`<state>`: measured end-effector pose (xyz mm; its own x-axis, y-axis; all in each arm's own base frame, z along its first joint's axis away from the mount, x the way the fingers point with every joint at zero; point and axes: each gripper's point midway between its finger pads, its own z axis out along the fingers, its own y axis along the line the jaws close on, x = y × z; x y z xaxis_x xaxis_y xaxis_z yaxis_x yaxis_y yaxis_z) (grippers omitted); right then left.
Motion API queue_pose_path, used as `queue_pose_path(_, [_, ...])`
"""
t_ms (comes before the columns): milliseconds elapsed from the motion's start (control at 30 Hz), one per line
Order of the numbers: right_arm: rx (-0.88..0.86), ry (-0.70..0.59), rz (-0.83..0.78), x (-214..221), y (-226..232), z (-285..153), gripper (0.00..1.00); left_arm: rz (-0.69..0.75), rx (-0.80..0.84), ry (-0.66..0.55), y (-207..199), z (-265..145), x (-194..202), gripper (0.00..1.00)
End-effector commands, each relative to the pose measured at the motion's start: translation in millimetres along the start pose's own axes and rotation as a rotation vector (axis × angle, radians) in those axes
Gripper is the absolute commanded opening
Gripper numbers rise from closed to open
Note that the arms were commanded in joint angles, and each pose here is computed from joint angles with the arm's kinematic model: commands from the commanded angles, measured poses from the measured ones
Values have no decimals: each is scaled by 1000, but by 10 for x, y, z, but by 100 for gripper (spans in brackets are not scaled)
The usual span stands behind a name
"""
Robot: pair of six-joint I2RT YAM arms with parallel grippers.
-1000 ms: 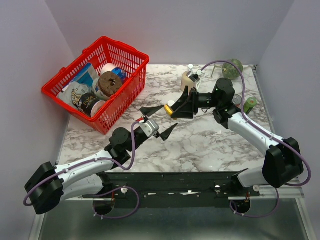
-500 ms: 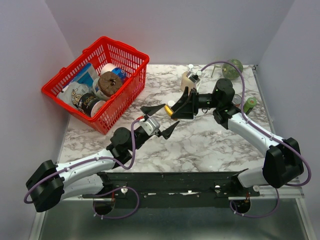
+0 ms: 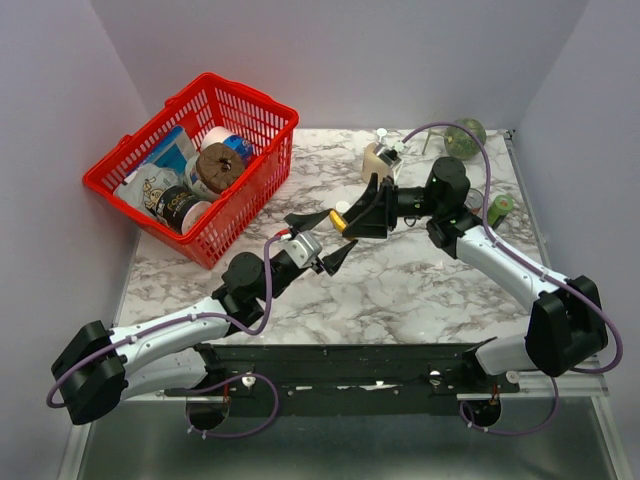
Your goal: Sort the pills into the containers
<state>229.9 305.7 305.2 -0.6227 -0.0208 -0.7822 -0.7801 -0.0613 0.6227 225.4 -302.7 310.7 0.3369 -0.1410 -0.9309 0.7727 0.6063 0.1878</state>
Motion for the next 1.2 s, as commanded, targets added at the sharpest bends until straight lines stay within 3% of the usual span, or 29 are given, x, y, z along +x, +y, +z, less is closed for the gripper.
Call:
queue_pose_path(0, [6,4,-41,15,44,-20,64,20,32,-16,-38,26,-143,28])
queue_pose_path(200, [32,21,-76,31,-3,-35,79,75,54,15,-53,-11,-96,21])
queue_pose_path(467, [58,36,-112,-10,-24,-36,94,126,84,52,-80,-72,-19,20])
queue_pose_path(500, [66,39,-107,-18,-30,-36,100,131,87,62,-83,-82,8,20])
queue_pose_path(1167, [121,42,-13,-117,-35,-15,97,182,125,129,-112,-107,130,16])
